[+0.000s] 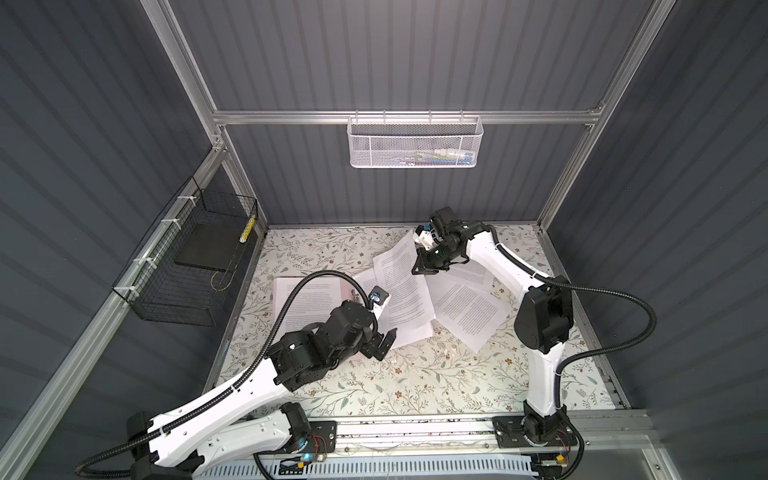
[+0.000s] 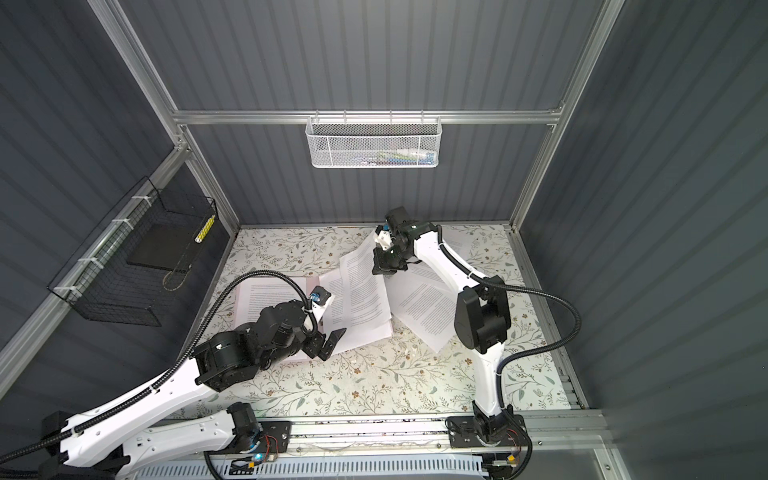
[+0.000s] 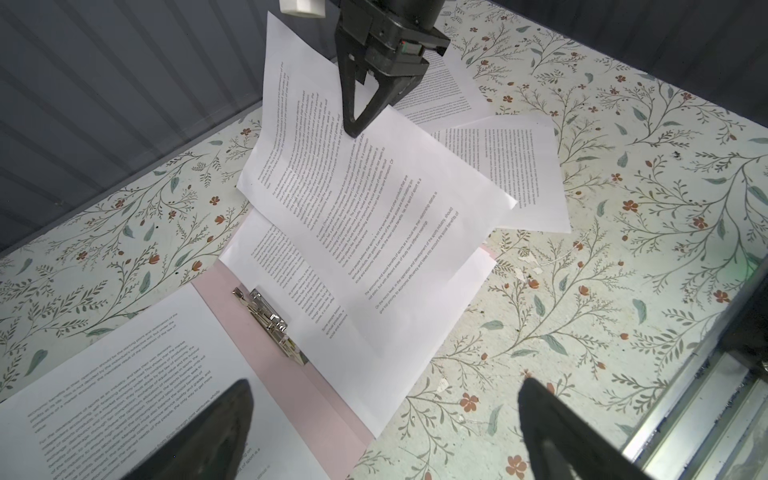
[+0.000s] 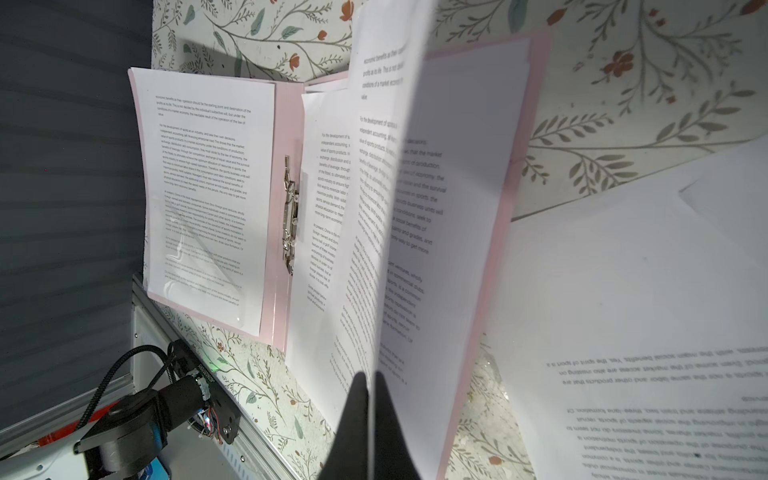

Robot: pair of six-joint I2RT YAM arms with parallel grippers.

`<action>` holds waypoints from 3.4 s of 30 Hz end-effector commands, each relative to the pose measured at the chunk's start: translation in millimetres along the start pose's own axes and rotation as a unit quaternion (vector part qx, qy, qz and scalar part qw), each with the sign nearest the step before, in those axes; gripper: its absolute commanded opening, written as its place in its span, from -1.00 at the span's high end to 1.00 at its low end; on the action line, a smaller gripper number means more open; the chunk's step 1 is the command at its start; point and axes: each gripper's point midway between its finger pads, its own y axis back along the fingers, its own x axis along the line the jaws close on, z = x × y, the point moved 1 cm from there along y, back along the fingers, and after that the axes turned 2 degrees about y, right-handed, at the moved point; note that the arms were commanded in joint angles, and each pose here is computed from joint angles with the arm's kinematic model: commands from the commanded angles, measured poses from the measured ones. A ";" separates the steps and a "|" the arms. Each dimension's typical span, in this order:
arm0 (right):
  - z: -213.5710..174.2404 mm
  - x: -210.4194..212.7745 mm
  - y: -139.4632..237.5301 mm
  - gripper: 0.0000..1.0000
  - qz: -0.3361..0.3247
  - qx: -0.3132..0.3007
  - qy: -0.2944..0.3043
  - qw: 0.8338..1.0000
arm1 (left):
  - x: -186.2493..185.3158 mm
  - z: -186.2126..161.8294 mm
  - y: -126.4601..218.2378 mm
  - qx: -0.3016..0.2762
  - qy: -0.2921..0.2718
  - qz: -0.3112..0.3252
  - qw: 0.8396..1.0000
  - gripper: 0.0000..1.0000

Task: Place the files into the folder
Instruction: 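Carry the upright sheet over the folder with the right gripper while the left gripper withdraws, then lower the white sheet onto the folder page and open the right gripper, then draw the right gripper back toward the loose sheets while the left gripper reaches across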

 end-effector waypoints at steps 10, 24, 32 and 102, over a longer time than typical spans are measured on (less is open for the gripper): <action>-18.6 9.6 -30.4 1.00 0.020 0.052 0.003 0.998 | -3.9 3.1 -3.0 0.006 0.006 -0.020 1.000 -1.00; -20.3 16.1 -49.3 1.00 0.036 0.059 -0.022 0.997 | -4.7 1.5 -7.2 0.015 0.006 -0.024 1.000 -0.99; -25.9 16.7 -60.1 1.00 0.039 0.072 -0.025 0.996 | -5.1 0.8 -8.4 0.018 0.005 -0.026 0.999 -0.99; -42.2 -119.3 89.1 -0.98 -0.140 -0.109 -0.140 0.974 | -9.5 -3.6 -17.4 0.037 0.006 -0.038 0.999 -1.00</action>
